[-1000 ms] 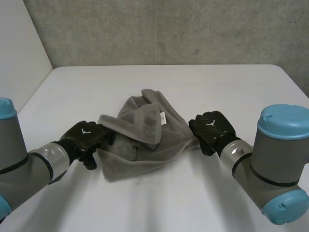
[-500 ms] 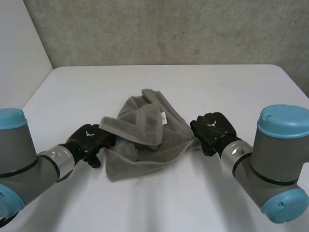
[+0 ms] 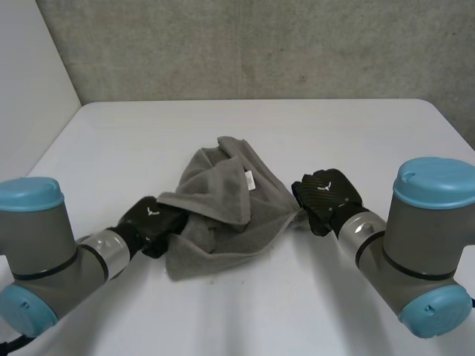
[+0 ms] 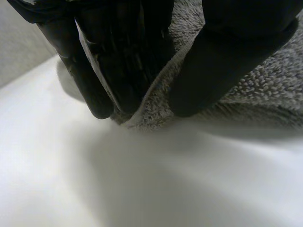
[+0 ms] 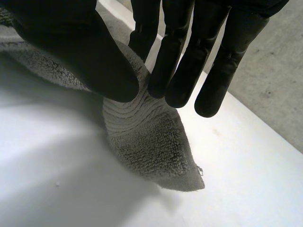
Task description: Fold the laundry
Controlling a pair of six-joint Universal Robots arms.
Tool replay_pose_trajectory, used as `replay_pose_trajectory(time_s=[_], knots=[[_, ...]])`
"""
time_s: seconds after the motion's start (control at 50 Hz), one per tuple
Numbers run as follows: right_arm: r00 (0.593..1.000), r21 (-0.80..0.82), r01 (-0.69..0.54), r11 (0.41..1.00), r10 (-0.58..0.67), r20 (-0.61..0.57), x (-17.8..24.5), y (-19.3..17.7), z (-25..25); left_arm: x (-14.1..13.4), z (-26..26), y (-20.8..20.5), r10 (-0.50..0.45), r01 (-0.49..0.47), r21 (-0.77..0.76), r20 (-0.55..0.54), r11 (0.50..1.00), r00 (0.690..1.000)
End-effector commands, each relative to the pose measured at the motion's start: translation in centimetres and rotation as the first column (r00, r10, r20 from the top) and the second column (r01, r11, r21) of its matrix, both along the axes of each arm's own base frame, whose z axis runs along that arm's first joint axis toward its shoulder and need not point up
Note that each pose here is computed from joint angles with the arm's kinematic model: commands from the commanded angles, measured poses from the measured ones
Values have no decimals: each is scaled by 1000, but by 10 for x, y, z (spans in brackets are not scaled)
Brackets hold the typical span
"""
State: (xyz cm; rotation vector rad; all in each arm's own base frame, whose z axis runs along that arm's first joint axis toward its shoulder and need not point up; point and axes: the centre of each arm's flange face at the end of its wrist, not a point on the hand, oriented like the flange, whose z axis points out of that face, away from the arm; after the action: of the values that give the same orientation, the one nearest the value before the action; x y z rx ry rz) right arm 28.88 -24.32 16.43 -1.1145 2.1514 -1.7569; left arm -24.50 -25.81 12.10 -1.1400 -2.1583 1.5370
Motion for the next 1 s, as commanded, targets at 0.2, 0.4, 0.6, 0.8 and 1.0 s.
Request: replay_pose_trajectory(time_s=[0.2,0.4,0.6,0.8,1.0], knots=[[982,-357,68,931,2,191,-7,-3,154,7,190,5,27,-138,-482,-230,866,973],[970,-455,121,882,-8,242,-33,36,268,26,314,55,-27,-230,-633,-369,739,929],[994,-439,73,895,-28,107,-28,29,264,24,288,36,72,-201,-515,-259,833,963],[1000,-295,24,955,-28,-9,-1,-15,195,7,191,-26,111,-114,-344,-30,932,993],[980,-491,189,850,-136,142,24,-84,204,-5,231,-113,231,-240,-594,-93,768,969]])
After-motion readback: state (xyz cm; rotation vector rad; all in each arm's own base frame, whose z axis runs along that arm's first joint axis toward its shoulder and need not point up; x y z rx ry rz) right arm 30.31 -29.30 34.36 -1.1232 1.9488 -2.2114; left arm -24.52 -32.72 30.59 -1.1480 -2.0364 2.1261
